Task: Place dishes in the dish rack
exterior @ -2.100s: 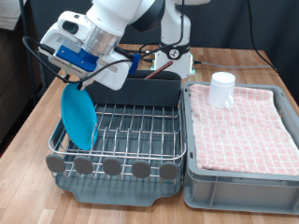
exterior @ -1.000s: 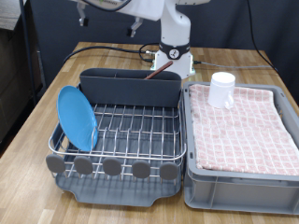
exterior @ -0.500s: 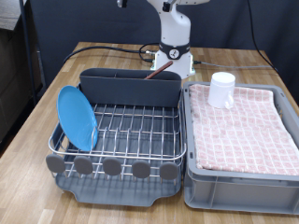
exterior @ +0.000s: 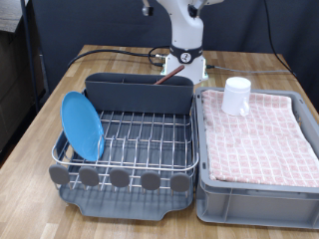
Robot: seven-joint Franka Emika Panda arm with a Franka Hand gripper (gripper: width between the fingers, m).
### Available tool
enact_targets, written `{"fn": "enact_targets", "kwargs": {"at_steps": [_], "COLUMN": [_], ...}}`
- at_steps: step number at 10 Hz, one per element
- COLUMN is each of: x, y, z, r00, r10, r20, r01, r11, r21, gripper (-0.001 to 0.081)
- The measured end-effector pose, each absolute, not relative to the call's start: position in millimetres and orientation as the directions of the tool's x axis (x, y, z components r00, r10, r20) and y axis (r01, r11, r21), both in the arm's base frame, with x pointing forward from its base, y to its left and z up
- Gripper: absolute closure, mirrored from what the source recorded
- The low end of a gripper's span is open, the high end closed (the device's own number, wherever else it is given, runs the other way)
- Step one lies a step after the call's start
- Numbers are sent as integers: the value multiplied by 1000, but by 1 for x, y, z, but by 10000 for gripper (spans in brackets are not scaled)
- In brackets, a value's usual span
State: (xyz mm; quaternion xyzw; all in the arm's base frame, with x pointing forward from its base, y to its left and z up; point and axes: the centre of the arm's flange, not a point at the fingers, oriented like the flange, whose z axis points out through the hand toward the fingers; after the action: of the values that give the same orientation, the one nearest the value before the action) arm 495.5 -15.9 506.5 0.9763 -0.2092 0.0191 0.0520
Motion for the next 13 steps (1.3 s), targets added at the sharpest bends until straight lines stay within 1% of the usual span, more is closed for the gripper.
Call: {"fn": "enact_targets", "kwargs": {"at_steps": [3, 5, 10, 13], "x": [485, 476, 457, 448], "y": [32, 54, 87, 105], "z": [499, 494, 493, 492], "r00": [902, 887, 868, 865], "r10": [-431, -461, -493, -499], "r20": [23, 22, 59, 54], "r01": [-432, -462, -496, -501], "r11": [-899, -885, -867, -865], "r21": [69, 66, 50, 35], "gripper": [4, 4, 4, 4]}}
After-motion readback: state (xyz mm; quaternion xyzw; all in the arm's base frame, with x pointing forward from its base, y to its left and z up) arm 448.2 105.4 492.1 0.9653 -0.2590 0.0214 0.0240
